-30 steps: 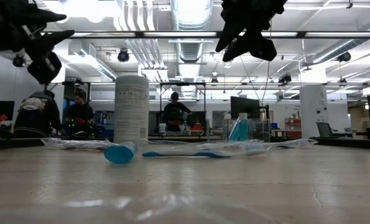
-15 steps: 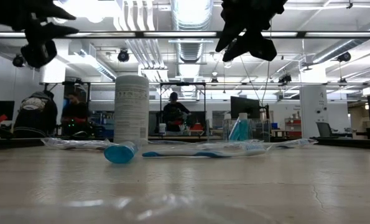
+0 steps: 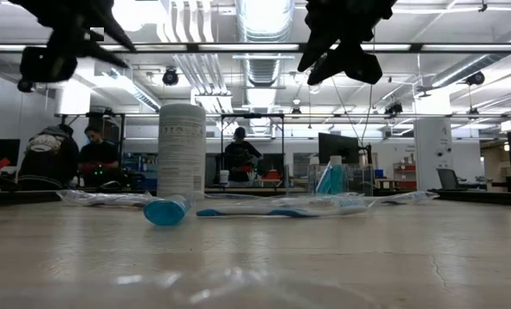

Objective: Pick & Place toothbrushing station
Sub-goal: Put the blue mouthwash into the middle of the transparent organizer

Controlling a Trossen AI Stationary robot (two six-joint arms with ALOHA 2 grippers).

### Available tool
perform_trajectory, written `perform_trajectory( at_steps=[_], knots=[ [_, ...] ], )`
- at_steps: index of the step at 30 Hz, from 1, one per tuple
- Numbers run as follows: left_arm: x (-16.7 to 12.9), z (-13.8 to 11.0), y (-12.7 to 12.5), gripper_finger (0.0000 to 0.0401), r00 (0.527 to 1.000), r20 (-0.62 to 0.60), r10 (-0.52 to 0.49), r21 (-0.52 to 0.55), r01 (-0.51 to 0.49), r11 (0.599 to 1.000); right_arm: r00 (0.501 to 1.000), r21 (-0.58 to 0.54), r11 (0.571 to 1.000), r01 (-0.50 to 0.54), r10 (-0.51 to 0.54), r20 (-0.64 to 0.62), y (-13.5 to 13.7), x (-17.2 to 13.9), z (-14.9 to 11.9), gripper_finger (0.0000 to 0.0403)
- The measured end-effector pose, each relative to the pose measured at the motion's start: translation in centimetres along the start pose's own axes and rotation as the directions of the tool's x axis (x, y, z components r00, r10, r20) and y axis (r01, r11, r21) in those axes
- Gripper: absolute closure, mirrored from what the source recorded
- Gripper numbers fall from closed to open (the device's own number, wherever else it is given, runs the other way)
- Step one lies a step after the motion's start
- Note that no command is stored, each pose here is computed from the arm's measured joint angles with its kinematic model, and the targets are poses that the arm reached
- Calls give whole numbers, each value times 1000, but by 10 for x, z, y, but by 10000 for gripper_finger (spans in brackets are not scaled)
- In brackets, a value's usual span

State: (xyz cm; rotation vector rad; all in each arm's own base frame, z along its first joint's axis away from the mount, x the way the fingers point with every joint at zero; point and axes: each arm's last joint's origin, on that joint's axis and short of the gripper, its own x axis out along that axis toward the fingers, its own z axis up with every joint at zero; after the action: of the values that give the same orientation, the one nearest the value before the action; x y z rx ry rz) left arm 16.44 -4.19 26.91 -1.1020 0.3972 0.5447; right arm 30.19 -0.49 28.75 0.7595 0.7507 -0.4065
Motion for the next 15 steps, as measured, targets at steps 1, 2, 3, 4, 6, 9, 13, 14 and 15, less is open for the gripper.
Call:
perform_trajectory(
  at_steps=[1, 2, 3, 4, 6, 9, 13, 14, 15],
  knots=[
    [5, -2, -2, 289, 1000, -2, 21, -26, -21, 999, 1000, 0, 1000, 0, 0, 0, 0, 0, 0, 275],
    [11, -5, -2, 289, 999, -6, 49, -46, -50, 998, 1000, 0, 1000, 0, 0, 0, 0, 0, 0, 275],
    [16, -7, -1, 289, 996, -12, 87, -59, -87, 994, 1000, 0, 1000, 0, 0, 0, 0, 0, 0, 275],
    [19, -8, -2, 289, 994, -11, 109, -76, -110, 991, 1000, 0, 1000, 1, -1, -1, 0, 0, 0, 275],
    [25, -8, -11, 289, 995, -8, 103, -121, -103, 987, 1000, 0, 1000, -1, 1, 1, 0, 0, 0, 275],
    [38, -11, -15, 289, 985, -53, 166, -126, -171, 977, 1000, 0, 1000, -2, 2, 2, 0, 0, 0, 275],
    [46, -9, -35, 289, 987, -61, 150, -138, -157, 978, 1000, 0, 1000, -1, 1, 1, 0, 0, 0, 275],
    [49, -10, -39, 289, 986, -61, 155, -132, -162, 978, 1000, 0, 1000, -1, 1, 1, 0, 0, 0, 275],
    [53, -10, -42, 289, 985, -61, 164, -129, -171, 977, 1000, 0, 1000, -1, 1, 1, 0, 0, 0, 275]
  ],
)
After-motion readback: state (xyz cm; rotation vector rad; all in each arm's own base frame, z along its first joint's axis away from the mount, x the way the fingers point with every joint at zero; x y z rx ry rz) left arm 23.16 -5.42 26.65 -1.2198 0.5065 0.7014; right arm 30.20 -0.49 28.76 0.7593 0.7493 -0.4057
